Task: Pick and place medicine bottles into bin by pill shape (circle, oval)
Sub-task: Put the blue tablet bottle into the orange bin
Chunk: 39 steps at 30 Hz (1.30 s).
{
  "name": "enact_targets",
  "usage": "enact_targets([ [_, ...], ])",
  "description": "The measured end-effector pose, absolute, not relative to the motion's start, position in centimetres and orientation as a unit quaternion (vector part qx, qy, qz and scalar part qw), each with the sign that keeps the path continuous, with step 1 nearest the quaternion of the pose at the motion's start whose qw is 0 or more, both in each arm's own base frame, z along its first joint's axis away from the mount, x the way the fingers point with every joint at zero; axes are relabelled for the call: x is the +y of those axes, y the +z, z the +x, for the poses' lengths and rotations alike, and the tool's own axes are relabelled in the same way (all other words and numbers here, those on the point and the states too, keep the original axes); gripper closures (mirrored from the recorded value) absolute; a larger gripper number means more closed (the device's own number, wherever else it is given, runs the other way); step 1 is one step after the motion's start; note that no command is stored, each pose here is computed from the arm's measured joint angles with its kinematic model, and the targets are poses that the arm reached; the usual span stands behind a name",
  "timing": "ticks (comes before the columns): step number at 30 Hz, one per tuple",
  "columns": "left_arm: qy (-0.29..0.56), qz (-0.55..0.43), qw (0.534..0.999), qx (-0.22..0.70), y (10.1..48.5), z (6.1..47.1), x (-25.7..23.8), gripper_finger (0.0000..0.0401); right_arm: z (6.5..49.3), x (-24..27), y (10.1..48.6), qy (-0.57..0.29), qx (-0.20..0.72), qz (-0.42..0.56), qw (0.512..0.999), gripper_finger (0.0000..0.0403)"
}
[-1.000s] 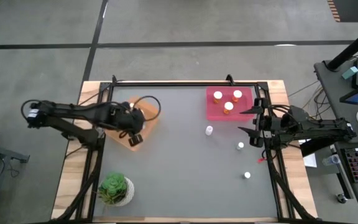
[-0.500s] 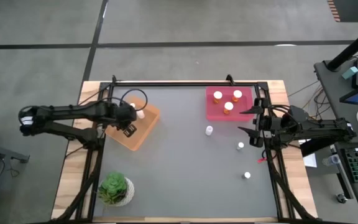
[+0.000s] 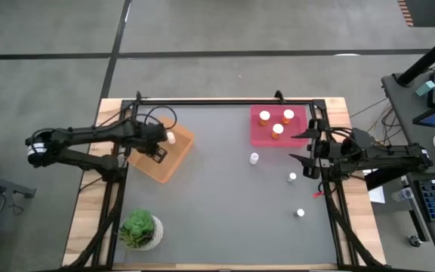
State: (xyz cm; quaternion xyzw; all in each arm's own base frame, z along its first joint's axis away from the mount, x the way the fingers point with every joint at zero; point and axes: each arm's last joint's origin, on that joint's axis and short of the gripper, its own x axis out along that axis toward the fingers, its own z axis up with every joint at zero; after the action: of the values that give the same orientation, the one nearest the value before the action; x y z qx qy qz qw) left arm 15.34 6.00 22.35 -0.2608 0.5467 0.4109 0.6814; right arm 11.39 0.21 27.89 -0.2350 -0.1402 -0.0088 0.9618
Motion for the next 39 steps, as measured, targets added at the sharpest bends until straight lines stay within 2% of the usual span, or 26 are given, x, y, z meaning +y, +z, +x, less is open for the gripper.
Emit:
enact_targets([
  [21,0.418,-0.254,0.673,0.554,19.8,16.1,7.1,0.0301,11.4,0.2,27.8,-0.010,-0.137,-0.236,0.962,0.0156],
  [30,0.430,-0.216,0.679,0.554,19.9,16.1,7.3,0.0277,11.5,0.2,27.8,-0.016,-0.134,-0.238,0.962,0.0156],
  [39,0.429,-0.217,0.683,0.549,19.8,16.2,7.3,0.0273,11.5,0.2,27.8,-0.016,-0.134,-0.238,0.962,0.0156],
])
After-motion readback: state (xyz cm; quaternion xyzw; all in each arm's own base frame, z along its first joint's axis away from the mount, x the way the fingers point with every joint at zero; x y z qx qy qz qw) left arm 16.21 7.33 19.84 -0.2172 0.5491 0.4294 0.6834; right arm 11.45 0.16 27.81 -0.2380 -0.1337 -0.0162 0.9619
